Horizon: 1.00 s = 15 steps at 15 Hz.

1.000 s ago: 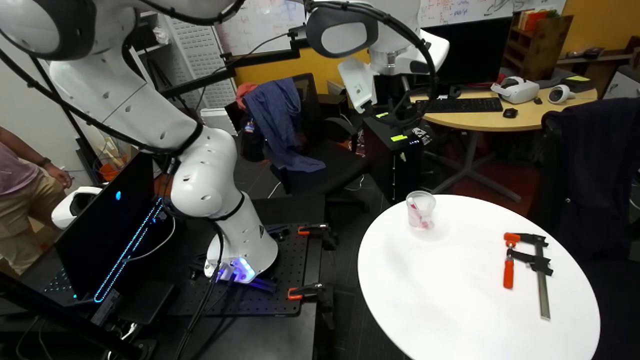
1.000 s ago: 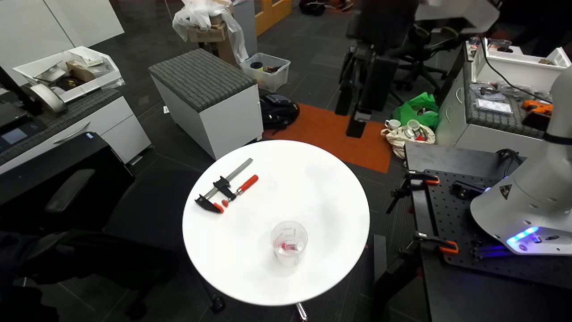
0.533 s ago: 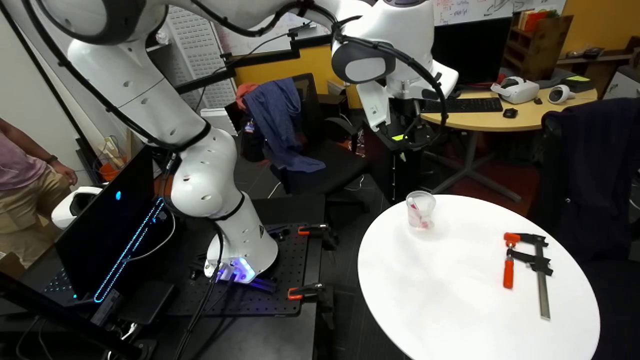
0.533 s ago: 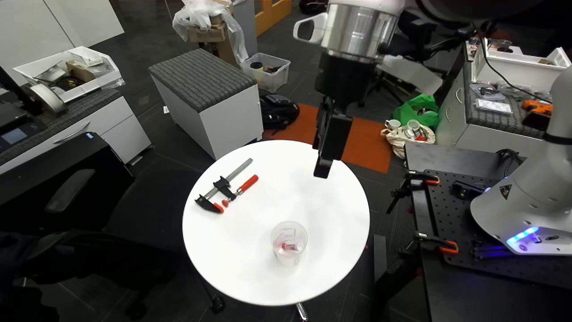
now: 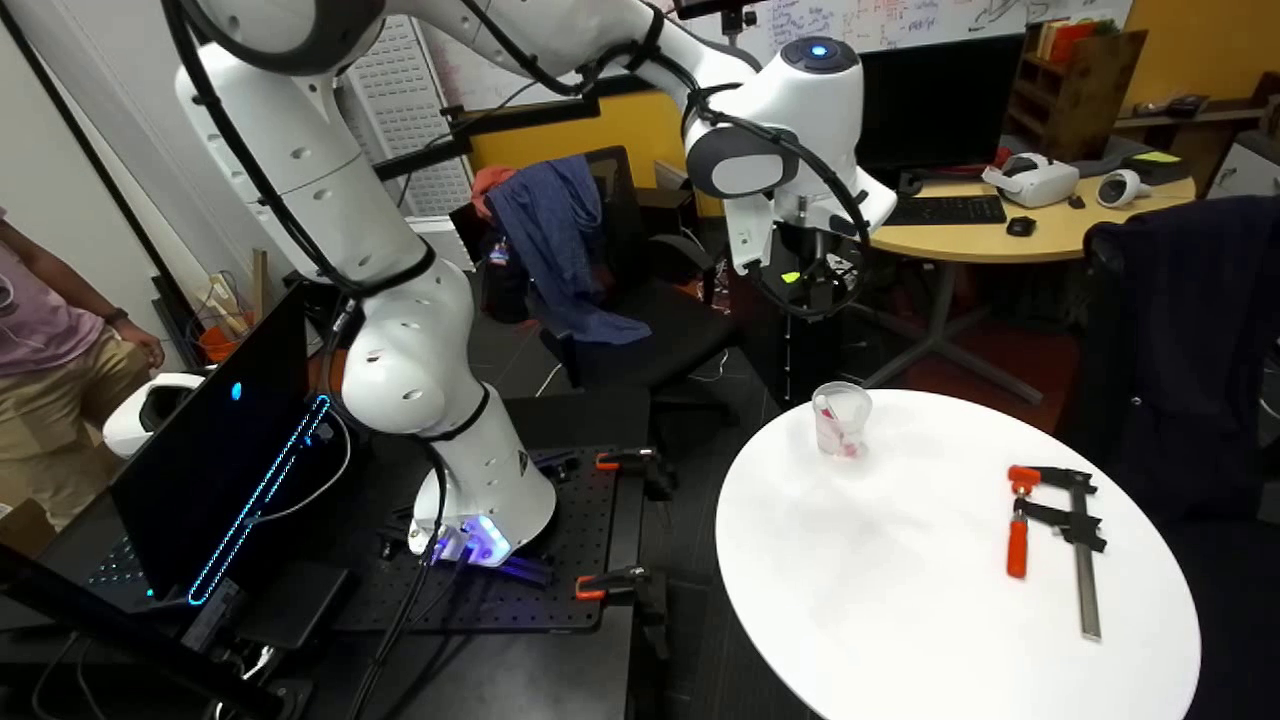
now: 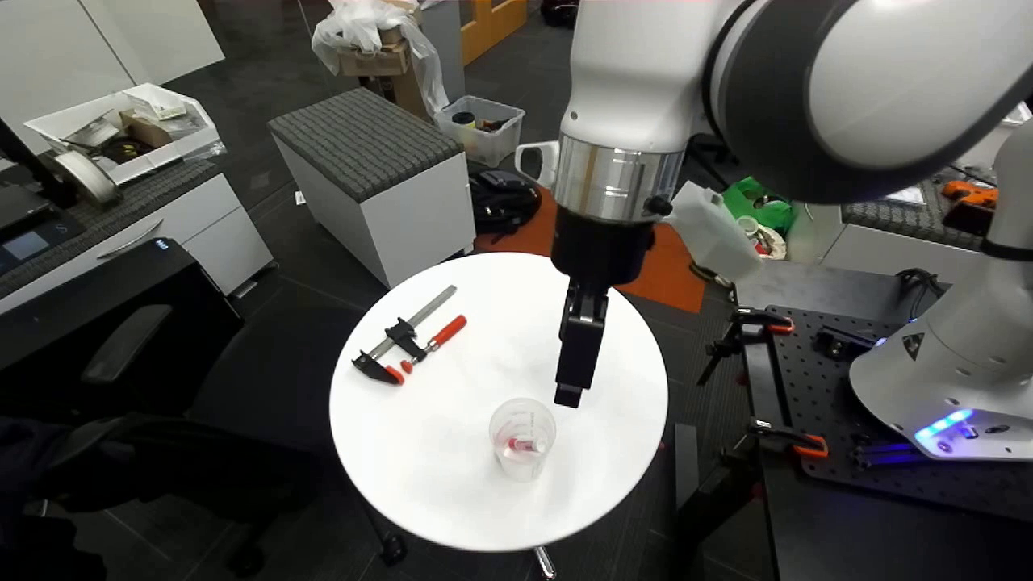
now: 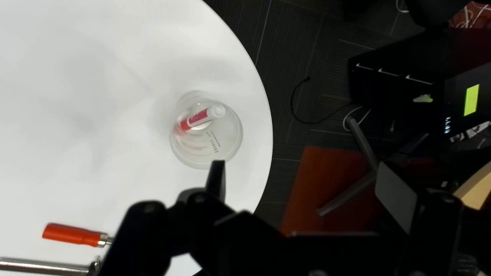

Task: Remove the marker from the cup

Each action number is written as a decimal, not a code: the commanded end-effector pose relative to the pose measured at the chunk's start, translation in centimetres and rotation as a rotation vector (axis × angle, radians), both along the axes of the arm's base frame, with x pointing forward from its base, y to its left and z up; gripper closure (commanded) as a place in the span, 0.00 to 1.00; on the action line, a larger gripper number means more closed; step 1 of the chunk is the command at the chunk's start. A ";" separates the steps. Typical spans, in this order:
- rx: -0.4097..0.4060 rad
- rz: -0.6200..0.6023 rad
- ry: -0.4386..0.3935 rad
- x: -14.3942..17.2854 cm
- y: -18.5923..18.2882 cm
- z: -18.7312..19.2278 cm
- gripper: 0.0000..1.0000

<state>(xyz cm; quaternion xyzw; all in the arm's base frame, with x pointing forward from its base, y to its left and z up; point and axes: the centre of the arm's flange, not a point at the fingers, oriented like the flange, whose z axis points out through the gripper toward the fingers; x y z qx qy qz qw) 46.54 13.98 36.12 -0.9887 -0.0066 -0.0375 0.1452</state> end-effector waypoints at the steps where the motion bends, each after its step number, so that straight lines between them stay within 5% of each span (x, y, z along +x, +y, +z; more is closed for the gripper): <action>1: -0.024 -0.068 0.031 1.3 1.7 -1.8 0.00; 15: -0.185 -0.259 0.084 4.9 1.3 -8.7 0.00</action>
